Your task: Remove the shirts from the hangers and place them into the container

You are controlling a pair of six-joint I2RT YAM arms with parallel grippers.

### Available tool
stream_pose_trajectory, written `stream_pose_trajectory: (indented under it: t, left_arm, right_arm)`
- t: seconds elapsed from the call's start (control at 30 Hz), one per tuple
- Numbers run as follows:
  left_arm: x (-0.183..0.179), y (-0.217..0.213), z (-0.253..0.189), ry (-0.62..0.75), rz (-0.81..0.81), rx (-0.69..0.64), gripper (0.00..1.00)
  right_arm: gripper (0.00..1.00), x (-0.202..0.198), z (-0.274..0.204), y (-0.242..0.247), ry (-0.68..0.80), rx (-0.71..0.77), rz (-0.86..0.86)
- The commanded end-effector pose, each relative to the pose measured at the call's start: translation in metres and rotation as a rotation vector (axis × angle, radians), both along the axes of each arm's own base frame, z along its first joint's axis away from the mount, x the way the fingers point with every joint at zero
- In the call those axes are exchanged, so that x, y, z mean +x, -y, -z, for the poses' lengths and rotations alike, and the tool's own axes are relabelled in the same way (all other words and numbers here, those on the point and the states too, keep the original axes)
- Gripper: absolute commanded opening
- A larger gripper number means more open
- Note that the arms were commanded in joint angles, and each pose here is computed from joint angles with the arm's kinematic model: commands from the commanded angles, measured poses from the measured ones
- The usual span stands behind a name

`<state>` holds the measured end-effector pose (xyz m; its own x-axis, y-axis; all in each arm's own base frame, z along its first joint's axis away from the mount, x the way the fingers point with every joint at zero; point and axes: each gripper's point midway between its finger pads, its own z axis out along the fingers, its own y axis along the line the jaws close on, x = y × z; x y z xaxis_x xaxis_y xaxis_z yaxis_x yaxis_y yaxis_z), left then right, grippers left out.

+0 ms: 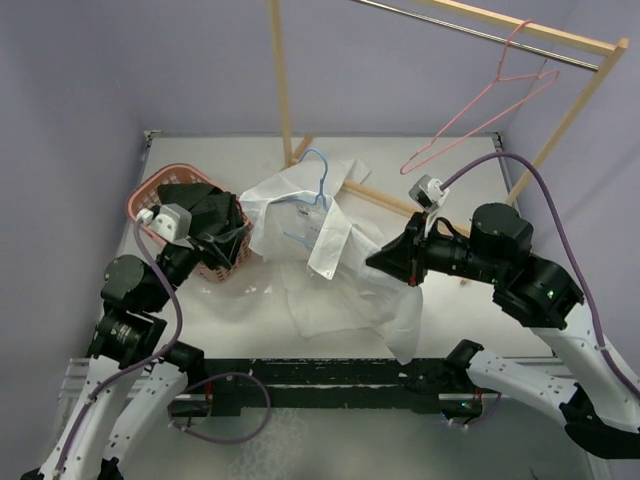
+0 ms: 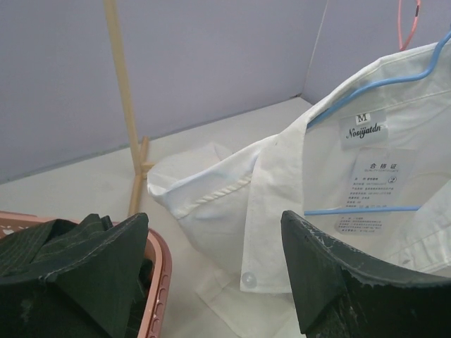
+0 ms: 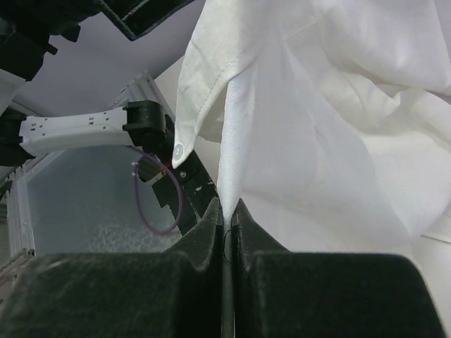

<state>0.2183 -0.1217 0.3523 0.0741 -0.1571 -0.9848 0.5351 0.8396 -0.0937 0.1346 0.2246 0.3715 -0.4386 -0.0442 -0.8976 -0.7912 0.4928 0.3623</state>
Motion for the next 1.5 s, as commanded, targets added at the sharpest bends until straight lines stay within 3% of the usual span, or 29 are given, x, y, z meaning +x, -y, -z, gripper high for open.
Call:
stream_pose_trajectory:
  t: [0.0,0.67,0.93,1.23,1.37,1.47]
  left_arm:
    - [0.003,0.011,-0.008,0.027,0.06,0.018,0.79]
    - [0.007,0.024,-0.001,0.007,0.124,0.022,0.78]
    - [0.008,0.044,0.001,0.02,0.239,0.037,0.75]
    - [0.032,0.055,0.009,-0.016,0.253,0.051,0.73]
    - [0.038,0.057,0.011,-0.027,0.255,0.052,0.69]
    - [0.041,0.061,0.011,-0.029,0.27,0.054,0.54]
  right_arm:
    - [0.0,-0.018,-0.042,-0.009,0.078,0.166,-0.094]
    - [0.0,-0.039,-0.032,-0.026,0.003,0.203,-0.262]
    - [0.0,-0.042,-0.031,-0.031,-0.013,0.215,-0.296]
    - [0.0,-0.042,-0.032,-0.034,-0.022,0.225,-0.311]
    - [0.0,-0.043,-0.03,-0.034,-0.025,0.22,-0.311]
    - [0.0,-0.041,-0.028,-0.034,-0.029,0.216,-0.308]
